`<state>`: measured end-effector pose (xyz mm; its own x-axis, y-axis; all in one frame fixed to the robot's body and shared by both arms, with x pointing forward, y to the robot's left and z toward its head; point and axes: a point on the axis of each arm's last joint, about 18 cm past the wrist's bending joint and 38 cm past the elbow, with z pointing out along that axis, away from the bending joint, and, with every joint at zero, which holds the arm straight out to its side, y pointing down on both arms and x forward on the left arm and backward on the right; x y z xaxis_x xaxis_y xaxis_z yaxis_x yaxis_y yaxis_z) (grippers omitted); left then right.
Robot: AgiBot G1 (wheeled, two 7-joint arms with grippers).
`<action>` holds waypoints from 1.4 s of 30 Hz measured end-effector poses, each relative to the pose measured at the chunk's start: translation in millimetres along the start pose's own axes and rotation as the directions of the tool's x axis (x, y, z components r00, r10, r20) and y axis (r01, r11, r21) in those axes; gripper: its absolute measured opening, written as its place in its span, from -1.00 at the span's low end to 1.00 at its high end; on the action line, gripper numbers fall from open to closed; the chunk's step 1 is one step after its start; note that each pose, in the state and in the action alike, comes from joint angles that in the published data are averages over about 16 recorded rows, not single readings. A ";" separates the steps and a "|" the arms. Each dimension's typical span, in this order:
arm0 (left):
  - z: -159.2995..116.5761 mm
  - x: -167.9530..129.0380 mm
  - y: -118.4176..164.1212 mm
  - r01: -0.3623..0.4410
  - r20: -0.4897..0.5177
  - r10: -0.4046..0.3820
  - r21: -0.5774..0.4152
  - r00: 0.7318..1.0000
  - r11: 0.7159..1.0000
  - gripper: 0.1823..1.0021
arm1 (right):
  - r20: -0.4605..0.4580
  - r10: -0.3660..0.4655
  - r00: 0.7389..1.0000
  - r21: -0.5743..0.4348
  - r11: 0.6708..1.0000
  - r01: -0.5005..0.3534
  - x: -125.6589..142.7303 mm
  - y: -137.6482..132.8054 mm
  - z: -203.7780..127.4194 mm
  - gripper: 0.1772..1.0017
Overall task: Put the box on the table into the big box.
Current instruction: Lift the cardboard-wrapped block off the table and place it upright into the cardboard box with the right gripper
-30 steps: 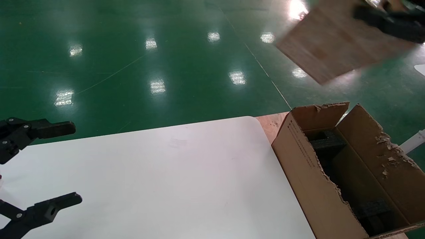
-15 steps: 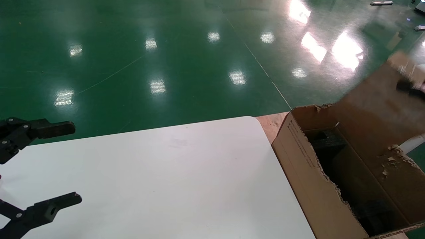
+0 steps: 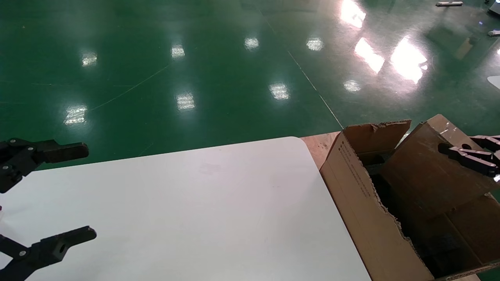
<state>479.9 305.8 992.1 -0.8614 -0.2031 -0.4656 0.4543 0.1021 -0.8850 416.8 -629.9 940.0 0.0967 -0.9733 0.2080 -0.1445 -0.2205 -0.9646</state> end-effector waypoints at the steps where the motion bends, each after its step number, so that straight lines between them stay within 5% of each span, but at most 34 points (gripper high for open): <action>1: 0.0 0.0 0.0 0.000 0.000 0.000 0.000 1.000 1.000 1.00 | -0.013 0.007 1.000 -0.003 1.000 -0.008 0.5 3.6 0.4 -0.30; 16: 0.0 0.0 0.0 0.000 0.000 0.000 0.000 1.000 1.000 1.00 | -0.179 0.098 0.979 0.017 0.995 -0.097 9.3 37.1 -1.9 -0.30; 42: 0.0 0.0 0.0 0.000 0.000 0.000 0.000 1.000 1.000 1.00 | -0.210 0.146 0.967 0.031 0.989 -0.142 13.3 75.0 14.5 -0.30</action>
<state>479.9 305.8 992.1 -0.8614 -0.2031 -0.4656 0.4543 0.1021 -0.8850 421.5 -658.5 868.1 -0.1344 -0.9864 0.0943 -0.1258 -0.0774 -0.9890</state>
